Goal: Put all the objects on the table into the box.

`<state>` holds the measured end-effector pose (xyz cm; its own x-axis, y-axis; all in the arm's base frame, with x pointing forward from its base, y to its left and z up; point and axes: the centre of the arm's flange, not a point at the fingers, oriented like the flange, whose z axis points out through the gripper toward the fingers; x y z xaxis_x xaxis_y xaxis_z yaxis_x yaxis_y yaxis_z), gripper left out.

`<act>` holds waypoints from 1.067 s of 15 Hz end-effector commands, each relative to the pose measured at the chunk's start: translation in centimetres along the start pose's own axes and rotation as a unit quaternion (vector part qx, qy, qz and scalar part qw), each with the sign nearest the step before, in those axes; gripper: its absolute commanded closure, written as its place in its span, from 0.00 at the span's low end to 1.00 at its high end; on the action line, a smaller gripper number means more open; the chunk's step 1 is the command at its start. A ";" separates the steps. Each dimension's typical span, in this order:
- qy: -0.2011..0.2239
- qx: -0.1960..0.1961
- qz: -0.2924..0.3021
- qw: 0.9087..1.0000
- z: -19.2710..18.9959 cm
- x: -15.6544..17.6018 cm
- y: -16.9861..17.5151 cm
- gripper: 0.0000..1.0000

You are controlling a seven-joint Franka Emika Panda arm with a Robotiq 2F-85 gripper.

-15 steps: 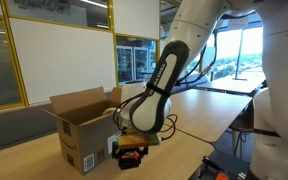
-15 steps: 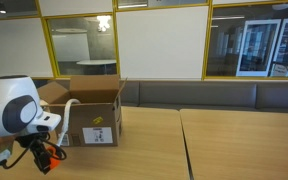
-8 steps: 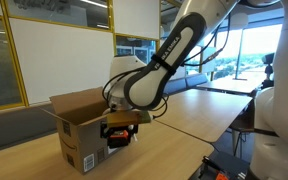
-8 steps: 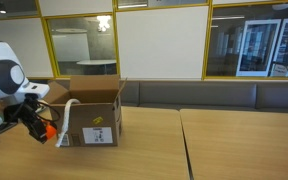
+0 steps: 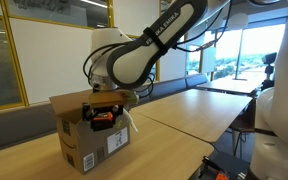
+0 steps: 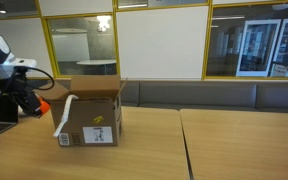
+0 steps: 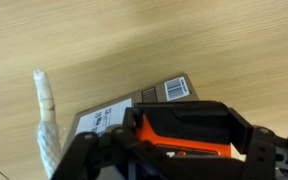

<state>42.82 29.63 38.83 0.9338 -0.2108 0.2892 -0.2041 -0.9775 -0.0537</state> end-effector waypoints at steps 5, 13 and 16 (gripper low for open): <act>0.054 0.008 -0.038 0.998 -7.5 3.5 -3.5 0.38; 0.079 0.037 -0.067 0.994 -7.8 8.5 -1.5 0.38; 0.090 0.048 -0.073 0.992 -5.6 12.1 0.0 0.38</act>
<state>48.31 28.58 47.17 0.8993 -0.0881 0.4284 -0.0738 -0.9960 -0.0500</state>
